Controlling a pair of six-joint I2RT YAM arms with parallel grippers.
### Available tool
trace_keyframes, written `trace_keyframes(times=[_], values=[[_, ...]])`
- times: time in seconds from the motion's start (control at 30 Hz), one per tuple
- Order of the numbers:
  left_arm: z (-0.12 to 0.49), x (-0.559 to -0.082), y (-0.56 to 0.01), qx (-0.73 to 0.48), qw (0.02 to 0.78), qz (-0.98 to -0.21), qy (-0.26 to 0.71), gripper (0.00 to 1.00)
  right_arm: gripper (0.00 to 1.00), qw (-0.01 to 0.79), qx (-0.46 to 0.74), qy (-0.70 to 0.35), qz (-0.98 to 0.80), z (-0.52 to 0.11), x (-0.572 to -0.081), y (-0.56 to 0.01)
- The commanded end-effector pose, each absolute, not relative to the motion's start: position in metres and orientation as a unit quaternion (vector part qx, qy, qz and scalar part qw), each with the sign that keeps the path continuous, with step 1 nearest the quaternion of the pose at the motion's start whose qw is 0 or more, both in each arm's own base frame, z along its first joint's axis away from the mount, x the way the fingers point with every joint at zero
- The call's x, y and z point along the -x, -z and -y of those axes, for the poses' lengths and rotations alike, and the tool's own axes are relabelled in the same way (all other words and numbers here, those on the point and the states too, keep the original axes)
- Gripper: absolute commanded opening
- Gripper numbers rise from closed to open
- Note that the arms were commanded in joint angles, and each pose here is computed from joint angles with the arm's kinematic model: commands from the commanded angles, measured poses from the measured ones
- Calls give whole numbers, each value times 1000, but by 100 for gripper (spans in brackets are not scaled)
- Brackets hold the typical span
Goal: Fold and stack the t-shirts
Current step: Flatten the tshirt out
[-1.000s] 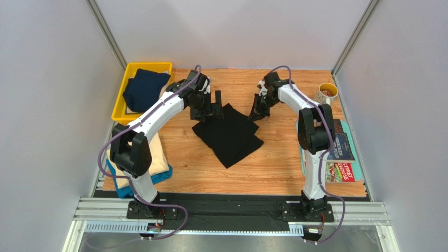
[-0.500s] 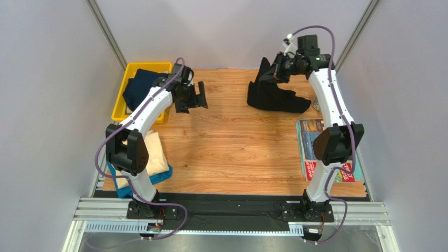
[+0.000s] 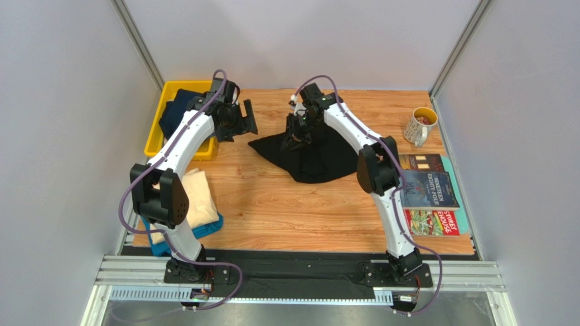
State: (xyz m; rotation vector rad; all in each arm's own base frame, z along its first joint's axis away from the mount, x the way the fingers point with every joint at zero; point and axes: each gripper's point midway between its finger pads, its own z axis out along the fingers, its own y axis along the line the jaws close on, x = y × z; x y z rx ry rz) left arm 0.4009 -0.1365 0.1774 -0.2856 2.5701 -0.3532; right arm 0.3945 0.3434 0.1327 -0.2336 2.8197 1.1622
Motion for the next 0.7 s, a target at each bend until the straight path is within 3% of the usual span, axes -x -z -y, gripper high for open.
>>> trace_keyframes(times=[0.0, 0.03, 0.07, 0.3, 0.33, 0.37, 0.67], values=[[131, -389, -197, 106, 280, -945, 130, 94, 33, 24, 59, -381, -922, -341, -401, -130], [129, -388, -196, 105, 280, -946, 126, 93, 50, 42, 56, -365, -929, -334, -406, -129], [129, -387, -196, 105, 281, -946, 125, 93, 54, 66, 60, -364, -927, -330, -408, -146], [135, -385, -186, 99, 267, -949, 139, 92, 55, 154, 2, -357, -921, -271, -433, -184], [138, -386, -186, 98, 265, -948, 146, 92, 64, 156, -4, -345, -925, -263, -433, -178], [139, -387, -186, 97, 265, -948, 149, 92, 64, 164, -8, -340, -926, -256, -435, -180], [147, -389, -184, 90, 259, -947, 167, 90, 63, 124, -25, -292, -948, -234, -437, -119]])
